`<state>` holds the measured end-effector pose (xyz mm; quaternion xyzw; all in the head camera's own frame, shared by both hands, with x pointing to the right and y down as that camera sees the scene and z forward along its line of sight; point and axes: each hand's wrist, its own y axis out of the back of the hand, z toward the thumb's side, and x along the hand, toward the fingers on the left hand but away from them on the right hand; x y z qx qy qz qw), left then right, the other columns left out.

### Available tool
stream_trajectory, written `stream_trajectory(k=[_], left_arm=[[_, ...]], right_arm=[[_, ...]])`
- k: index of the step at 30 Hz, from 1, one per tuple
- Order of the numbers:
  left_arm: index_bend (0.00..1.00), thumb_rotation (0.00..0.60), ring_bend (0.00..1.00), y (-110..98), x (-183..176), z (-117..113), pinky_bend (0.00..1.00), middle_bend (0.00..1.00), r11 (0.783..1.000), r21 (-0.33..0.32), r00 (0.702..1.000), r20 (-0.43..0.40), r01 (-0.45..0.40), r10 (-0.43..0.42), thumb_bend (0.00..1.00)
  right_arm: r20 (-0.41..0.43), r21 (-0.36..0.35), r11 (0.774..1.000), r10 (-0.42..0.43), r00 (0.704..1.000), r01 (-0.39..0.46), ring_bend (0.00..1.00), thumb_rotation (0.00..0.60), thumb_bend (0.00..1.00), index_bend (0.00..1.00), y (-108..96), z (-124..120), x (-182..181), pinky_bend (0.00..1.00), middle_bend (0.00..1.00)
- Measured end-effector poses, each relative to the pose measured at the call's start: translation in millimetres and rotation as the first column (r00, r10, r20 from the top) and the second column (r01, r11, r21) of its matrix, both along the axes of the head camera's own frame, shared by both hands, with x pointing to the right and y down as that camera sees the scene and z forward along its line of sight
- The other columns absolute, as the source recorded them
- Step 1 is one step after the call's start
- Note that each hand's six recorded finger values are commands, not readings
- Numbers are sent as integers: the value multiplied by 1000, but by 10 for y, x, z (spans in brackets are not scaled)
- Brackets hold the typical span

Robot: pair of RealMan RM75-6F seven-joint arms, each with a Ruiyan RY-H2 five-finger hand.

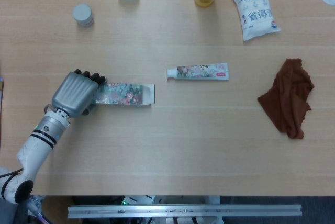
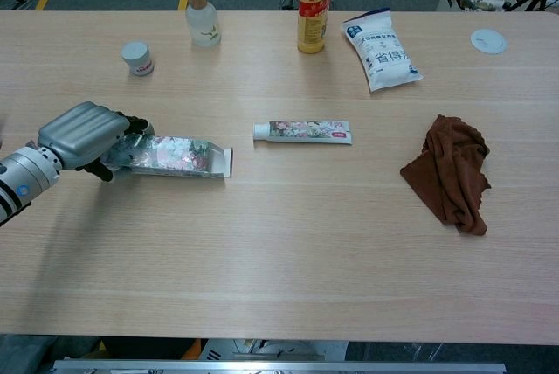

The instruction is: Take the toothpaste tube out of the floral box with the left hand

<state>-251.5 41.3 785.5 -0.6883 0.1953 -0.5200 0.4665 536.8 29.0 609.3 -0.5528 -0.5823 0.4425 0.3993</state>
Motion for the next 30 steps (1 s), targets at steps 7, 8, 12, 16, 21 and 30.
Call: stream_trajectory(k=[7, 8, 12, 16, 21, 30], left_arm=[[297, 600, 259, 1, 27, -29, 340, 241, 999, -40, 999, -52, 8, -10, 293], [274, 600, 245, 4, 30, -36, 332, 223, 999, -51, 998, -60, 10, -13, 293], [204, 600, 191, -1, 29, -64, 297, 161, 997, -76, 997, -78, 14, -20, 261], [156, 600, 151, -11, 30, -89, 271, 112, 997, -79, 995, -92, 18, -25, 212], [133, 600, 135, -19, 37, -129, 264, 87, 997, -74, 994, -103, 19, -26, 169], [261, 600, 203, -153, -1, -445, 323, 177, 996, 20, 976, -204, 86, -80, 167]], right_arm=[[-3, -6, 1000, -4, 1000, 4, 262, 600, 294, 575, -12, 15, -9, 356, 386], [-3, -5, 1000, -5, 1000, 5, 262, 600, 294, 575, -12, 13, -11, 356, 386], [-2, -4, 1000, -5, 1000, 5, 262, 600, 294, 575, -14, 11, -14, 356, 386], [-2, -5, 1000, -4, 1000, 4, 262, 600, 294, 575, -13, 12, -12, 356, 386], [-4, -5, 1000, -6, 1000, 6, 262, 600, 294, 575, -13, 12, -16, 356, 386], [0, 9, 1000, -24, 1000, 24, 262, 600, 294, 575, 3, -38, -78, 356, 386]])
